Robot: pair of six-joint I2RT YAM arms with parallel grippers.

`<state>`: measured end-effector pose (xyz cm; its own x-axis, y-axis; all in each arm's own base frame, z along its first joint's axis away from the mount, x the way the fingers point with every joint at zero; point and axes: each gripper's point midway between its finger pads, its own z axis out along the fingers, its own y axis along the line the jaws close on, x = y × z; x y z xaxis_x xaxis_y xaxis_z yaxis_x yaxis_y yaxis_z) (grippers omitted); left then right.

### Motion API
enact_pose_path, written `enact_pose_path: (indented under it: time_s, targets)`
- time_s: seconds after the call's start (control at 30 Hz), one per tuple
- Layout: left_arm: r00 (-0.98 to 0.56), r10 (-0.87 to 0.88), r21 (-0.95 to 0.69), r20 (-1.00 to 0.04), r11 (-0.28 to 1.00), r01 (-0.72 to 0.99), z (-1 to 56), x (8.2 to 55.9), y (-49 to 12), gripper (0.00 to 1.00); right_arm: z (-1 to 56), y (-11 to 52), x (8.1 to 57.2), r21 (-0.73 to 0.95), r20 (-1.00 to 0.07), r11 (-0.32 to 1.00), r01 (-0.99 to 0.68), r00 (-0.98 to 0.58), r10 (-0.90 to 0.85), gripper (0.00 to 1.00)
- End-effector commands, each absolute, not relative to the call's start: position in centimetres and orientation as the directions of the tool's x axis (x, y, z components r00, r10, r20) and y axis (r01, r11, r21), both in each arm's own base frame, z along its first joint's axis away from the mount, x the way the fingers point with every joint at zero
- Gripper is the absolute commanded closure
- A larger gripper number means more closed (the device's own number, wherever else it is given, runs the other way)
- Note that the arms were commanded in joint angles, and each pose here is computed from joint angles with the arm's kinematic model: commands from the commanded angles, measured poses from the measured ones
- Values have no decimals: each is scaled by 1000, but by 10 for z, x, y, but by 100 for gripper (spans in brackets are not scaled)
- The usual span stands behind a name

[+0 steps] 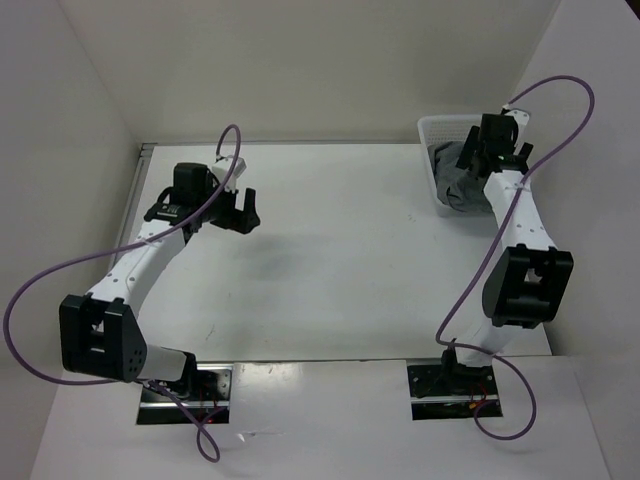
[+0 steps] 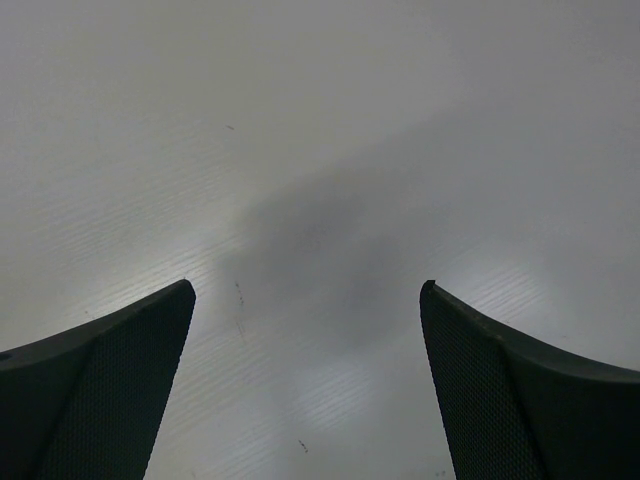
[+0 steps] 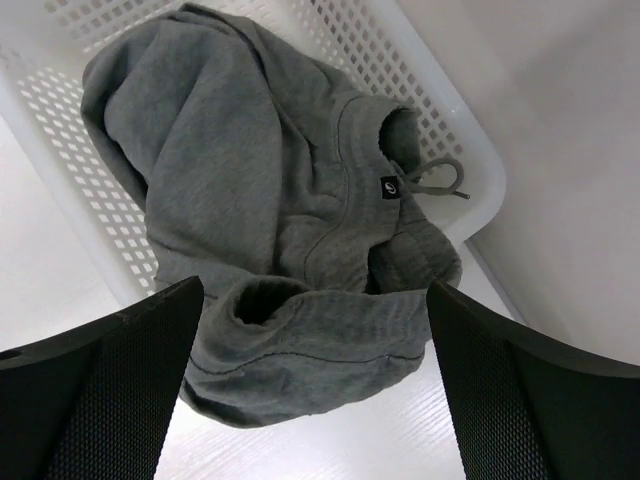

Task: Fold and stack the shorts
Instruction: Grab the shorts from the pile

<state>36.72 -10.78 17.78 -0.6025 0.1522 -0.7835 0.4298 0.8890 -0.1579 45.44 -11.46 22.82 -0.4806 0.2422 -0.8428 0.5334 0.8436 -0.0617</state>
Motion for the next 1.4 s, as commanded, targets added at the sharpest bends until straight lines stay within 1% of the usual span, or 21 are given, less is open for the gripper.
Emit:
enact_pose_path:
  time_s: [0.0,0.13,0.2,0.33,0.43,0.47,0.57,0.6,0.63,0.77,0.83,0.93,0.97,1.03,1.07,1.13,1.17,1.23,1.3,1.33,1.37]
  targets:
    - [-615,159,-134,-772,906,401,168,372,-101,0,241,-116,462,-20,-869,797,603,-405,284,4]
    - [-623,160,-142,-766,903,406,161,372,-103,0,205,-133,461,-20,-825,787,617,-455,336,4]
    - [-623,160,-142,-766,903,406,161,372,-103,0,191,-129,466,44,-799,805,592,-463,384,4]
    - [-624,160,-137,-765,906,400,161,372,-101,0,186,-115,474,97,-782,840,534,-481,396,4]
    - [-624,160,-137,-765,906,400,161,372,-101,0,174,-111,472,100,-762,848,521,-507,402,26]
    - [-624,160,-137,-765,906,400,161,372,-101,0,170,-111,473,97,-757,847,522,-514,403,45]
    - [-624,160,-137,-765,906,400,161,372,-101,0,168,-108,469,99,-750,850,517,-523,405,76]
    - [-617,159,-134,-771,906,401,164,372,-101,0,172,-107,471,101,-754,860,500,-526,394,94]
    - [-616,159,-140,-771,902,407,165,371,-103,0,189,-105,473,120,-774,864,488,-499,389,100]
    - [-604,157,-141,-781,898,416,170,367,-104,0,232,-102,475,148,-820,881,449,-443,363,100]
    - [-596,156,-138,-788,898,417,171,367,-104,0,257,-96,477,118,-856,897,426,-414,309,100]
    - [-570,152,-129,-807,898,422,181,368,-104,0,310,-75,479,94,-920,917,387,-318,228,100]
    - [-560,151,-125,-814,897,423,185,367,-104,0,337,-68,476,98,-944,923,371,-259,204,100]
    - [-529,146,-114,-836,897,428,197,366,-104,0,365,-53,474,96,-964,932,350,-201,175,100]
    - [-514,144,-108,-846,896,430,202,367,-104,0,395,-51,470,94,-980,935,343,-132,147,100]
    - [-490,141,-100,-860,896,432,209,364,-103,0,426,-48,467,93,-991,932,351,-57,121,100]
    - [-483,140,-91,-864,901,424,212,364,-101,0,457,-51,461,108,-994,929,354,16,109,100]
    - [-452,136,-73,-881,907,415,219,364,-99,0,497,-40,457,103,-991,939,327,112,69,100]
    - [-425,132,-59,-896,911,409,228,365,-97,0,555,-30,442,101,-968,949,298,248,25,100]
    - [-420,132,-58,-898,911,409,229,362,-97,0,590,-14,431,112,-945,960,256,325,24,100]
    - [-411,131,-51,-902,914,402,231,364,-95,0,609,-3,425,106,-929,970,217,370,19,100]
